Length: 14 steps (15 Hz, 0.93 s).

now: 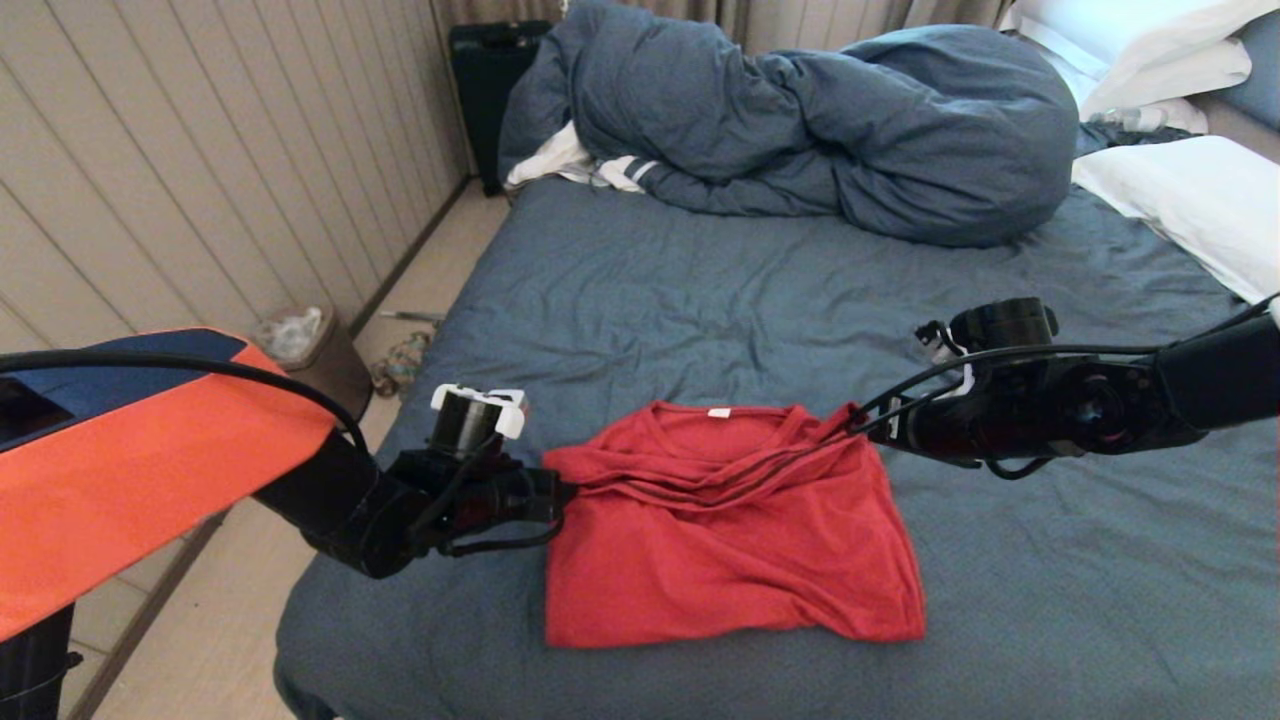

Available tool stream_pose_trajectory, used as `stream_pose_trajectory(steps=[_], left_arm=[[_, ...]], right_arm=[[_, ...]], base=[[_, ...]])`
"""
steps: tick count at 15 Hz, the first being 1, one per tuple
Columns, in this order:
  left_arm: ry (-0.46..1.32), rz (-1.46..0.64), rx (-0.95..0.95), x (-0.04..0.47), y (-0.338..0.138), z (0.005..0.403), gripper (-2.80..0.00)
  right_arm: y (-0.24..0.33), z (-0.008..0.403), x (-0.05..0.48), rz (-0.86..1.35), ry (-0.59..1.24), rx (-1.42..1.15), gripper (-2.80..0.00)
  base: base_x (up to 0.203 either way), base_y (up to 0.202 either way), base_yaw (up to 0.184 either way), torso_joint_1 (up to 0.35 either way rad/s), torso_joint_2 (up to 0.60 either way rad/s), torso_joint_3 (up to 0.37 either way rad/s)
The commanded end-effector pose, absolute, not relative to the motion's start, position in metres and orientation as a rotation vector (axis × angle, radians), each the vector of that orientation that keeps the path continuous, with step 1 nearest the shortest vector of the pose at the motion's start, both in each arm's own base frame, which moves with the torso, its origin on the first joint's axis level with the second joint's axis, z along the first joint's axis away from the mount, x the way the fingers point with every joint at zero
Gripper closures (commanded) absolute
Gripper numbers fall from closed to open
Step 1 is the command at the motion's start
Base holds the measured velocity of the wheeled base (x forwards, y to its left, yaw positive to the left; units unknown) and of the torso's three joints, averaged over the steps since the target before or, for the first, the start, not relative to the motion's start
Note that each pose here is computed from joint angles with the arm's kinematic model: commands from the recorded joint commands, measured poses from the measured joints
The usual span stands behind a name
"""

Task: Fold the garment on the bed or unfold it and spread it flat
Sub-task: Fold the red T-shirt

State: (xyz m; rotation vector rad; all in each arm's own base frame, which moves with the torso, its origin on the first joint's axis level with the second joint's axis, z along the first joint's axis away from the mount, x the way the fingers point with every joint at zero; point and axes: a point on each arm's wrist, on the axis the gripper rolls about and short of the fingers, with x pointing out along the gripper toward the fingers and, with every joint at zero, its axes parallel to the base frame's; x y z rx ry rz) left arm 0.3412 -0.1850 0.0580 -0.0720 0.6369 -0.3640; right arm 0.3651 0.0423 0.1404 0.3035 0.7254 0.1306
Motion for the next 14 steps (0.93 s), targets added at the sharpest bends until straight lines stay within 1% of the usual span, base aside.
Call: stream_pose_trajectory(steps=[1,7,13,14], left_arm=[[0.653,-0.356,-0.071,0.348,-0.186,0.047,-2.80],[0.627,-0.359,-0.078,0.366,-0.196,0.046,-2.80],[0.601,-0.356,-0.083,0.366,-0.196,0.057,-2.80],[0.593,-0.358,-0.084,0.366,-0.195,0.060,0.00]], right_arm=[[0.043,0.140,0.366,0.132,0.725,0.305,0.00],[0.042,0.137,0.369,0.129,0.731,0.307,0.00],[0.043,0.135,0.371,0.128,0.735,0.308,0.00],[0.043,0.135,0.371,0.127,0.734,0.307,0.00]], base=[[0.000,0.000,0.000,0.000,0.00,0.000],[0.000,0.000,0.000,0.000,0.00,0.000],[0.000,0.000,0.000,0.000,0.00,0.000],[0.000,0.000,0.000,0.000,0.00,0.000]])
